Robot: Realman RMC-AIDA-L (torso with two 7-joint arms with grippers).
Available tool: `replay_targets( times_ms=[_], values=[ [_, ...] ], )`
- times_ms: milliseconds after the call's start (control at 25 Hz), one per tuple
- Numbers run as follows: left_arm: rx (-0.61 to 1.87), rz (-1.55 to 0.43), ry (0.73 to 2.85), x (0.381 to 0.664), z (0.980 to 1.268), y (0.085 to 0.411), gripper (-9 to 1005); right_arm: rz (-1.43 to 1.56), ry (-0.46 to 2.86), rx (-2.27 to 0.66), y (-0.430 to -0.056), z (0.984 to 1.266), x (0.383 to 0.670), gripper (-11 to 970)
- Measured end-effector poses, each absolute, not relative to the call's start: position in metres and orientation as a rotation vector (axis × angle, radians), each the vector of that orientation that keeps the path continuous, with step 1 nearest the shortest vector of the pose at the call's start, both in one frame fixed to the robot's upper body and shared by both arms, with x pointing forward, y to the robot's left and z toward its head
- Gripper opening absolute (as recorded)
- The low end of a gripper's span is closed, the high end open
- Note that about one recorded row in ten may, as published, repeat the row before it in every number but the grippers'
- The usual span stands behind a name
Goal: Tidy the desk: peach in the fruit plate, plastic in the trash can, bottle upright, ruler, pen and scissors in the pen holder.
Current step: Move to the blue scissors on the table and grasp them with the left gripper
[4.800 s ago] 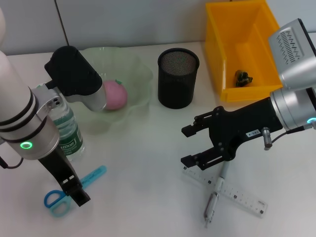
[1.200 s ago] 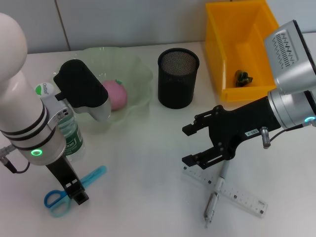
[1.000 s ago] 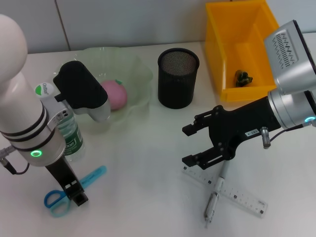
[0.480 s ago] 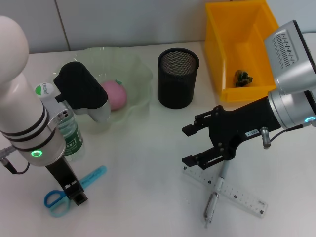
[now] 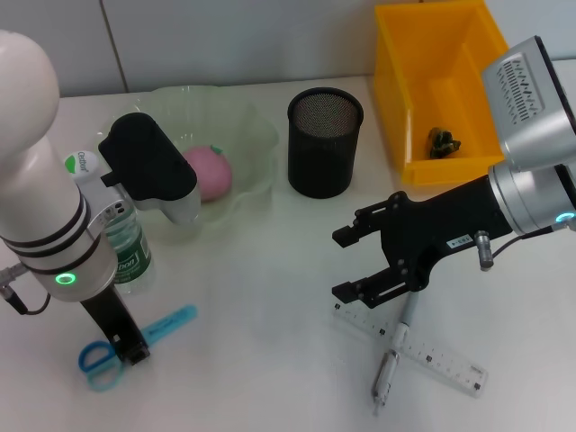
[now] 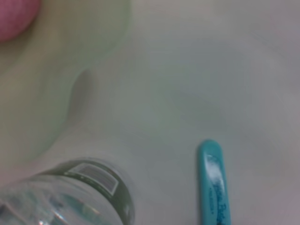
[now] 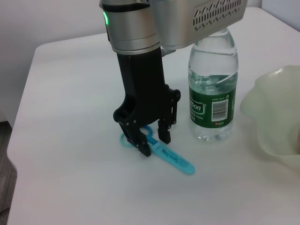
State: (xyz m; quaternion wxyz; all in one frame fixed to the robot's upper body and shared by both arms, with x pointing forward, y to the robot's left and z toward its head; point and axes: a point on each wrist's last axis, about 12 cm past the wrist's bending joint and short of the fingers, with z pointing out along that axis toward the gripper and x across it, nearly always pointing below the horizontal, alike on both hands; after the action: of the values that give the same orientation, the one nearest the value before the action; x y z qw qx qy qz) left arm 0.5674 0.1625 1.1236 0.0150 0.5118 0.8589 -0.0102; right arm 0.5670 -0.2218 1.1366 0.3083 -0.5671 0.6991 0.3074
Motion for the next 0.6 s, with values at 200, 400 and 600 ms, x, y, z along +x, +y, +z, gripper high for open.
replay_targets(
  times_ms=[200, 400, 600],
  values=[
    [1.593, -0.032, 2.669, 0.5677, 1.1238, 0.1619, 383, 0.813, 1.848, -1.498, -0.2220, 1.1367, 0.5671, 754],
    [1.593, -0.033, 2.666, 0.5681, 1.1241, 0.1615, 336, 0.812, 1.848, -1.498, -0.2220, 1.1367, 0.5671, 754],
    [1.598, -0.037, 2.661, 0.5681, 1.1242, 0.1610, 297, 0.812, 1.847, -1.499, -0.2220, 1.1368, 0.5672, 754]
  ],
)
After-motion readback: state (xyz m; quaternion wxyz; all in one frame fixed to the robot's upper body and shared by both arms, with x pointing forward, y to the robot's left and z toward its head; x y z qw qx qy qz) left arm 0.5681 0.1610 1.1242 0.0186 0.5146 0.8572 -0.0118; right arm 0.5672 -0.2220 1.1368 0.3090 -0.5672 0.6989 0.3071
